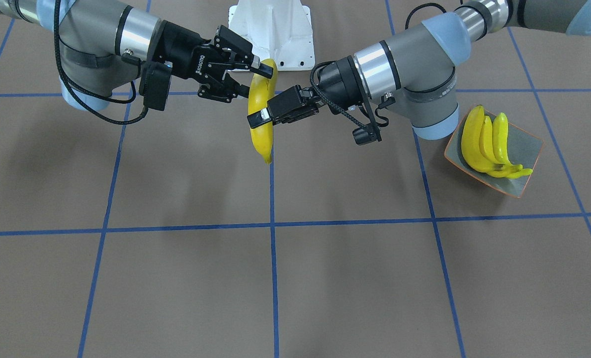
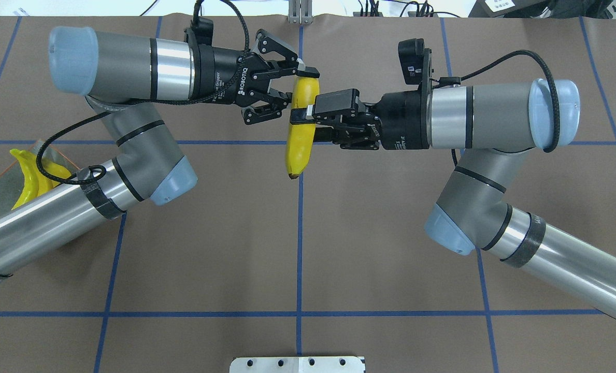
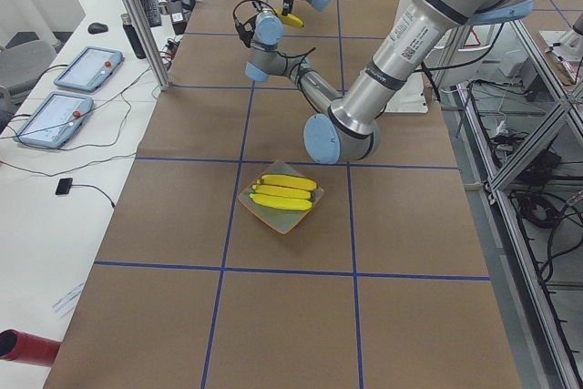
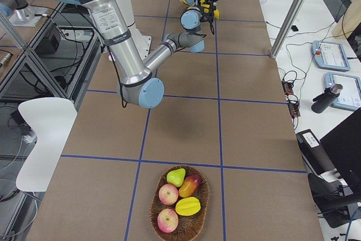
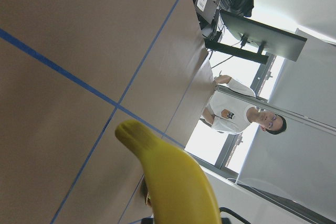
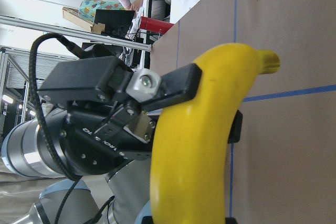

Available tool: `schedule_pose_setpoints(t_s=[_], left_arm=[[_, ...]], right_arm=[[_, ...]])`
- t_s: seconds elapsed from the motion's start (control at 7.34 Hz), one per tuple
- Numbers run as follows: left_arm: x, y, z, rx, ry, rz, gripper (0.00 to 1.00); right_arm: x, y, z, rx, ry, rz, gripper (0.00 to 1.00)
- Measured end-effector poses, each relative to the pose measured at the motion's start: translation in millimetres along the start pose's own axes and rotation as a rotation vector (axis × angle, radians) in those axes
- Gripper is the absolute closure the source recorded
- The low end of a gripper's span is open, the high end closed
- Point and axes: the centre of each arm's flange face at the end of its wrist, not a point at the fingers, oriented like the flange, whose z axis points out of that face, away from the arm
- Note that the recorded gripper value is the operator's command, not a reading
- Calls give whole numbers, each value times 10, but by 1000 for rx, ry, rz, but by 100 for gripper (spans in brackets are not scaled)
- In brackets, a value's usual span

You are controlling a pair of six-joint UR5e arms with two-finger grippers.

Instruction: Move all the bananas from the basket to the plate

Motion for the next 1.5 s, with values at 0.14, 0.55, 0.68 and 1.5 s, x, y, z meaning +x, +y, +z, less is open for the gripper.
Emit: schedule_pose_setpoints(t_s=[0.14,0.55,0.68,1.5], left_arm=[[-16,-10,-11,2,-2,-1,100],[-416,-216,-380,36,-59,102,100],[-668,-397,-658,51,-118,173,100],[-1884,-1430,-3527,212,-434,491,100]], right_arm=[[-14,-9,-23,7,-4,-1,0],[125,-49,-324,37,21,-2,0],[280,-110,-469,61,53,-1,0],[1323,-396,-976,234,260,-45,0]])
